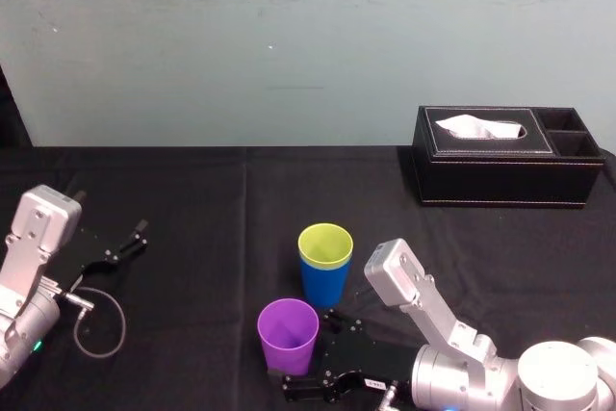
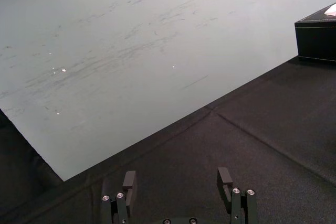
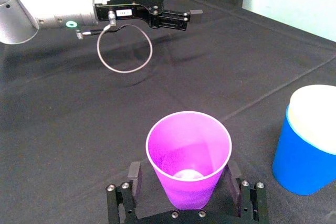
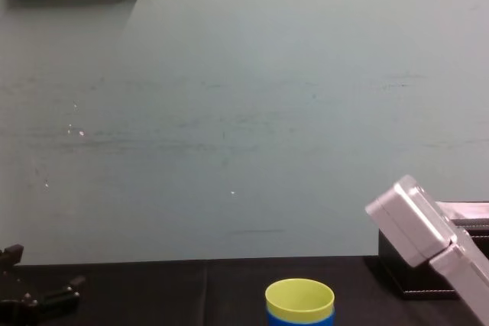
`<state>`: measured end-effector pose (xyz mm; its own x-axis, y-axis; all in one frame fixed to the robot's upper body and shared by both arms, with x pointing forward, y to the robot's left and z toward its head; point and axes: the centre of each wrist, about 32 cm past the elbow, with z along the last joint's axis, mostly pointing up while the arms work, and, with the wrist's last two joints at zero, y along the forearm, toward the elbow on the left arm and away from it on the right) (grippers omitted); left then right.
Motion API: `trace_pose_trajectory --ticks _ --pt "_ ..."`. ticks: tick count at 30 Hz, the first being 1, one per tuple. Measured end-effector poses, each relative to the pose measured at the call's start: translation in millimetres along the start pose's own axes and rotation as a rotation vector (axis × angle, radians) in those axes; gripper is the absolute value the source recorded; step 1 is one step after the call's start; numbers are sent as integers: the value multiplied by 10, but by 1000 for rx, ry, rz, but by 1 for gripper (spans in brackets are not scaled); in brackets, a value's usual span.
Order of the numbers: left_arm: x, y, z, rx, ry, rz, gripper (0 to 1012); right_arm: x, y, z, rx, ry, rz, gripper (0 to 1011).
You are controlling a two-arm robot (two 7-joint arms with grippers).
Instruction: Stack the three plastic cups sequentially using one hand.
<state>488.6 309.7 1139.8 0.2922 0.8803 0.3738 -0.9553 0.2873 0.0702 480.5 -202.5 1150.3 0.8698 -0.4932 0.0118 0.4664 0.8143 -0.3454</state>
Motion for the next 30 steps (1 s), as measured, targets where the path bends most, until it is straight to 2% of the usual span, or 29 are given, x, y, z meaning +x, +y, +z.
trace_pose_trajectory --ticks 30 --pt "0 0 0 0 0 0 1000 -9 145 -20 2 6 -32 1003"
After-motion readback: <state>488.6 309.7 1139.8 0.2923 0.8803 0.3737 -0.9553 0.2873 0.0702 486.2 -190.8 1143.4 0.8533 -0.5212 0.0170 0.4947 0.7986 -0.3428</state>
